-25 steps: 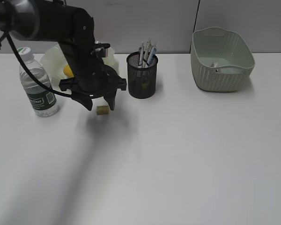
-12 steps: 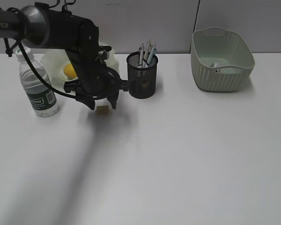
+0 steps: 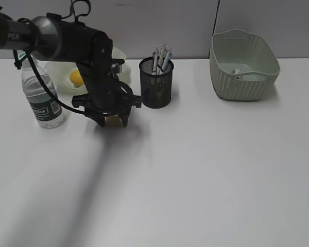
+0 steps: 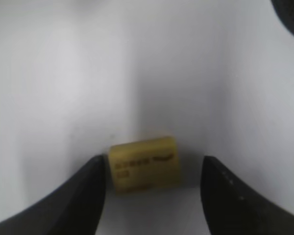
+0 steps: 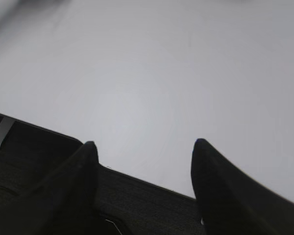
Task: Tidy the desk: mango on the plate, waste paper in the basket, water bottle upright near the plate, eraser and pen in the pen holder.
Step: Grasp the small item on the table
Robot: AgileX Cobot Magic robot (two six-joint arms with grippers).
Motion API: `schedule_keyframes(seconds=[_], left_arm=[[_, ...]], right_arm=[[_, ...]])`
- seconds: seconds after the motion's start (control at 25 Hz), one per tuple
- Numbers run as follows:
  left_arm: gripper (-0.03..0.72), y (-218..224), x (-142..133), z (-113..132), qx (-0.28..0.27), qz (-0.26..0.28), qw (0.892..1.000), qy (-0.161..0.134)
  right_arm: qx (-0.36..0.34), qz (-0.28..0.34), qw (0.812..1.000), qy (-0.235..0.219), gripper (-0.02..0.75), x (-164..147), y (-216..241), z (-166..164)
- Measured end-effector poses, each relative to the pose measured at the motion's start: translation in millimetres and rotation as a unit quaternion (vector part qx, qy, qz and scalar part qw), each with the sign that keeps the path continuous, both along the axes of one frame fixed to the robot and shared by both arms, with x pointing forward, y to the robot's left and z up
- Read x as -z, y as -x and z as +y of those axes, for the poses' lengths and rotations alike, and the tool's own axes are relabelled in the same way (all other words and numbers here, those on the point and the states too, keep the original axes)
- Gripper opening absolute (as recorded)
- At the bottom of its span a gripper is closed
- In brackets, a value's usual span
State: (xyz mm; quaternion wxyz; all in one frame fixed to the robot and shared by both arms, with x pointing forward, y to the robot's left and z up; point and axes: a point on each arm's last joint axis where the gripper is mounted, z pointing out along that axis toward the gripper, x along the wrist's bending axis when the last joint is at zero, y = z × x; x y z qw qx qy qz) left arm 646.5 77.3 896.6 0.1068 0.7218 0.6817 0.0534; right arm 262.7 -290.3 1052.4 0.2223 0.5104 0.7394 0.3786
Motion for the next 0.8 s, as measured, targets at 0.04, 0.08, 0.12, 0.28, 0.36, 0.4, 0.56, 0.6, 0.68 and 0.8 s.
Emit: schedule_keyframes(seconds=[0.04, 0.08, 0.12, 0.28, 0.36, 0.4, 0.56, 0.6, 0.68, 0.8], left_arm=[[0.469, -0.1, 0.0, 0.1, 0.000, -0.001, 1.000, -0.001], [0.453, -0.4, -0.1, 0.3, 0.001, -0.002, 1.000, -0.002], [0.437, -0.6, -0.1, 0.6, 0.002, -0.003, 1.000, -0.004], [0.322, -0.8, 0.4, 1.4, 0.005, -0.004, 1.000, -0.009], [0.299, -0.8, 0.4, 1.5, 0.005, -0.004, 1.000, -0.010], [0.298, -0.8, 0.4, 1.5, 0.005, -0.004, 1.000, -0.010], [0.295, -0.3, 0.0, 1.8, 0.005, -0.002, 1.000, -0.011], [0.295, -0.1, -0.9, 1.9, 0.005, -0.002, 1.000, -0.011], [0.294, 1.3, -3.1, 2.8, 0.004, 0.004, 1.000, -0.015], [0.292, 3.4, -15.4, 4.4, 0.004, 0.002, 1.000, -0.016]], right_arm=[[0.000, 0.000, 1.000, 0.000, 0.478, 0.0, 0.0, 0.0], [0.000, 0.000, 1.000, 0.000, 0.478, 0.0, 0.0, 0.0], [0.000, 0.000, 1.000, 0.000, 0.478, 0.0, 0.0, 0.0], [0.000, 0.000, 1.000, 0.000, 0.478, 0.0, 0.0, 0.0], [0.000, 0.000, 1.000, 0.000, 0.478, 0.0, 0.0, 0.0], [0.000, 0.000, 1.000, 0.000, 0.478, 0.0, 0.0, 0.0], [0.000, 0.000, 1.000, 0.000, 0.478, 0.0, 0.0, 0.0], [0.000, 0.000, 1.000, 0.000, 0.478, 0.0, 0.0, 0.0], [0.000, 0.000, 1.000, 0.000, 0.478, 0.0, 0.0, 0.0], [0.000, 0.000, 1.000, 0.000, 0.478, 0.0, 0.0, 0.0]])
